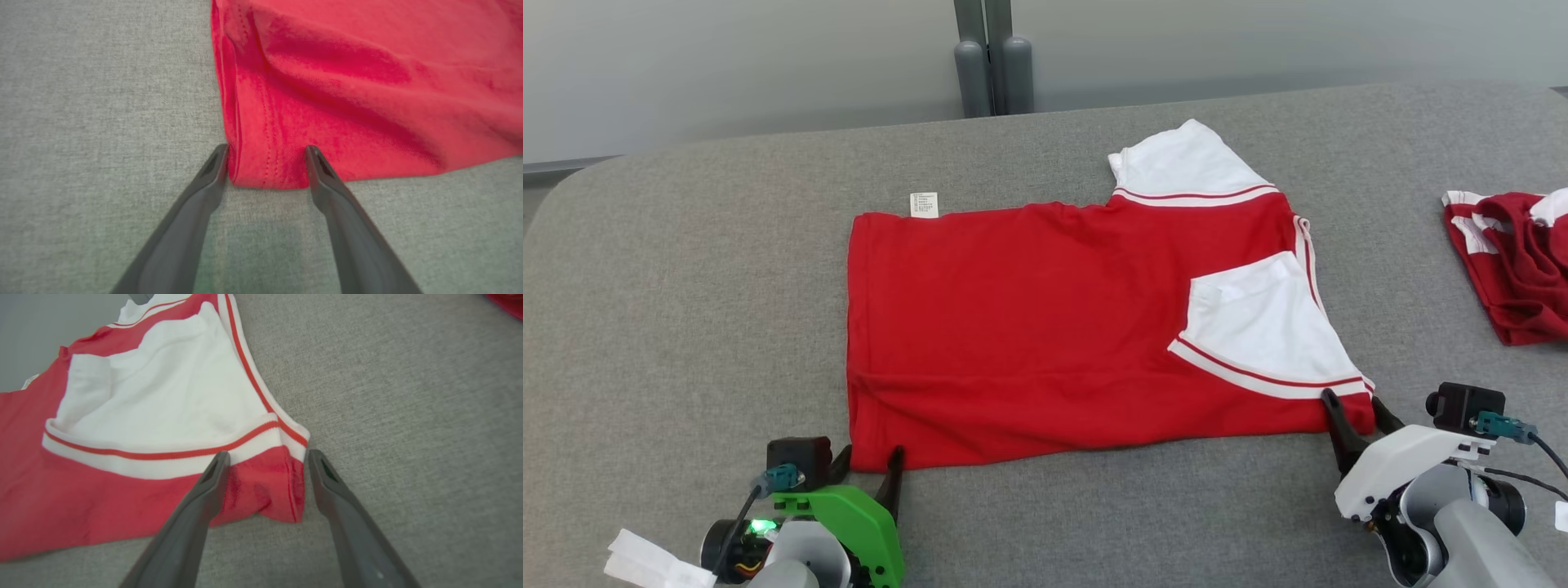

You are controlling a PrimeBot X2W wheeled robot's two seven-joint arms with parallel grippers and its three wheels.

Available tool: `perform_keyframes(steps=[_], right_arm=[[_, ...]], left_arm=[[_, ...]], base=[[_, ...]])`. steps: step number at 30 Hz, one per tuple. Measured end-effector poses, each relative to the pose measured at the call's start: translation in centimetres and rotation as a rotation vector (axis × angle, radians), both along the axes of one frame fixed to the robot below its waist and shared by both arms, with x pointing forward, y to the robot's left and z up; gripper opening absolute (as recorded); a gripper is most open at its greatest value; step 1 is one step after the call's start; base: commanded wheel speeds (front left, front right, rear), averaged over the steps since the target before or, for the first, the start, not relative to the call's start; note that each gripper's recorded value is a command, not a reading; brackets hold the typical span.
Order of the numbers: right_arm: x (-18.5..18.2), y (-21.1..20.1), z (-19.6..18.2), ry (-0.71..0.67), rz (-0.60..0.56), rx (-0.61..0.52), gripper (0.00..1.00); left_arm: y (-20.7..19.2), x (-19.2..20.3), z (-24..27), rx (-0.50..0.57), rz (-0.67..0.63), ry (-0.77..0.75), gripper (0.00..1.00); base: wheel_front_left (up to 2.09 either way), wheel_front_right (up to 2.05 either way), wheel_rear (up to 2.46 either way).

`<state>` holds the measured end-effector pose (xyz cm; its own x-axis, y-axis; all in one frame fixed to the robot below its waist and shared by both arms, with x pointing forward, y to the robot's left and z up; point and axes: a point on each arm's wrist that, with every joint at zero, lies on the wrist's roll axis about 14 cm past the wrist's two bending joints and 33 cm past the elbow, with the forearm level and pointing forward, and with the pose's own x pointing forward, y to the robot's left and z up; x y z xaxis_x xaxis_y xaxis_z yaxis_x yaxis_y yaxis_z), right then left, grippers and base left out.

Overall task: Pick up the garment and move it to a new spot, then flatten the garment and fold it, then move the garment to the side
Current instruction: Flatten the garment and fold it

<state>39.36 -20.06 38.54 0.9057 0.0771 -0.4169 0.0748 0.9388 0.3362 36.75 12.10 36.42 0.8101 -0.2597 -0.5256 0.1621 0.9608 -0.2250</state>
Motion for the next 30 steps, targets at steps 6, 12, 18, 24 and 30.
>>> perform_keyframes(steps=[6,12,18,24,30], right_arm=[[0.2,0.3,0.6,-0.022,-0.003,0.019,0.00],[0.3,0.3,2.5,-0.083,0.000,0.033,0.00],[-1.4,0.5,3.1,-0.069,0.041,0.049,0.00],[-4.4,-0.4,2.3,-0.008,0.052,0.055,0.00],[-7.3,-0.9,0.9,0.078,0.047,0.072,0.00]], left_arm=[[0.0,-0.1,0.2,-0.010,0.002,-0.003,0.00],[0.7,-0.4,1.4,-0.003,0.006,-0.032,0.00],[1.4,-2.4,2.0,0.014,-0.030,-0.011,0.00],[2.0,-5.8,1.9,0.030,-0.045,0.059,0.00],[2.3,-8.3,2.1,0.041,-0.051,0.121,0.00]], base=[[0.00,0.00,0.00],[0.00,0.00,0.00],[0.00,0.00,0.00],[0.00,0.00,0.00],[0.00,0.00,0.00]])
